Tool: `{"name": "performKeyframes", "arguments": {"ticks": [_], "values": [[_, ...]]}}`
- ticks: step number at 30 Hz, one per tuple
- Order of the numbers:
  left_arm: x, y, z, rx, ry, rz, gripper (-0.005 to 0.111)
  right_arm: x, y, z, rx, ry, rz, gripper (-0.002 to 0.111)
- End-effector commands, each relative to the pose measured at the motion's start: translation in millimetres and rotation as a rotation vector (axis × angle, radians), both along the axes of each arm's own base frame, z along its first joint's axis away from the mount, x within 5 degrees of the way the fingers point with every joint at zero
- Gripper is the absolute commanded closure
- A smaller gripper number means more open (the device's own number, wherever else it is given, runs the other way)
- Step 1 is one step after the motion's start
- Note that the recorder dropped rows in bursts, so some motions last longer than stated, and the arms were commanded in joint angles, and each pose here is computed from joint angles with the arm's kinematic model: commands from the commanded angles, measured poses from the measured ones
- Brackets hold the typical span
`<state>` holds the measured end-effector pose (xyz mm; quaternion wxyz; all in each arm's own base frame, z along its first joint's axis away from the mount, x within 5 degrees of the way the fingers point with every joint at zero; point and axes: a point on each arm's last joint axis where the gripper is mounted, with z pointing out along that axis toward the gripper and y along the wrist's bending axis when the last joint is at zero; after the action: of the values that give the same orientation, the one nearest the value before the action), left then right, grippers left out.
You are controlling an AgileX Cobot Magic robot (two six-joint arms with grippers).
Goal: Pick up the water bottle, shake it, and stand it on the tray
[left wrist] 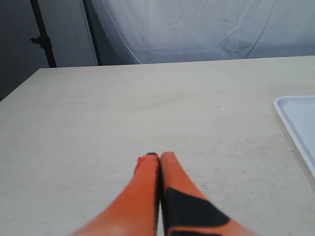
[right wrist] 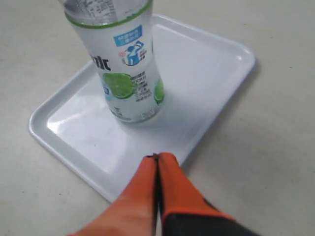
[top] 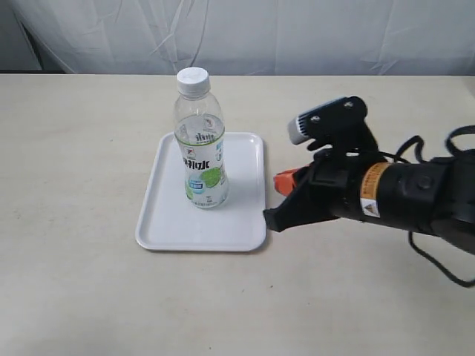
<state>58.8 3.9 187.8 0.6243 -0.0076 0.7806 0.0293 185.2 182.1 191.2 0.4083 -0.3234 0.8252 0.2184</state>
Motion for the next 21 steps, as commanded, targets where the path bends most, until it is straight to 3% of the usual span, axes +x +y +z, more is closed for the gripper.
{"name": "performKeyframes", "arguments": {"ticks": [1,6,12,18,21], "values": [[0.0,-0.2,0.7,-0.015,-0.016,0.001,0.107,-22.1,-29.8,22.3,0.034,0.027,-0.12,0.107],[0.0,-0.2,0.7,-0.015,-0.016,0.001,0.107,-41.3,-55.3,50.9,0.137,0.069,-0.265,0.107],[0.0,-0.2,0.7,-0.015,-0.016,0.001,0.107,-54.9,-66.5,79.2,0.268,-0.039,-0.241,0.107],[0.0,-0.2,0.7,-0.015,-0.016,0.001,0.107,-62.1,-73.1,90.7,0.279,-0.129,-0.205,0.107],[0.0,-0.2,0.7,-0.015,-0.016,0.001,0.107,-74.4,-88.8,102.2,0.351,-0.196,-0.223,0.107]]}}
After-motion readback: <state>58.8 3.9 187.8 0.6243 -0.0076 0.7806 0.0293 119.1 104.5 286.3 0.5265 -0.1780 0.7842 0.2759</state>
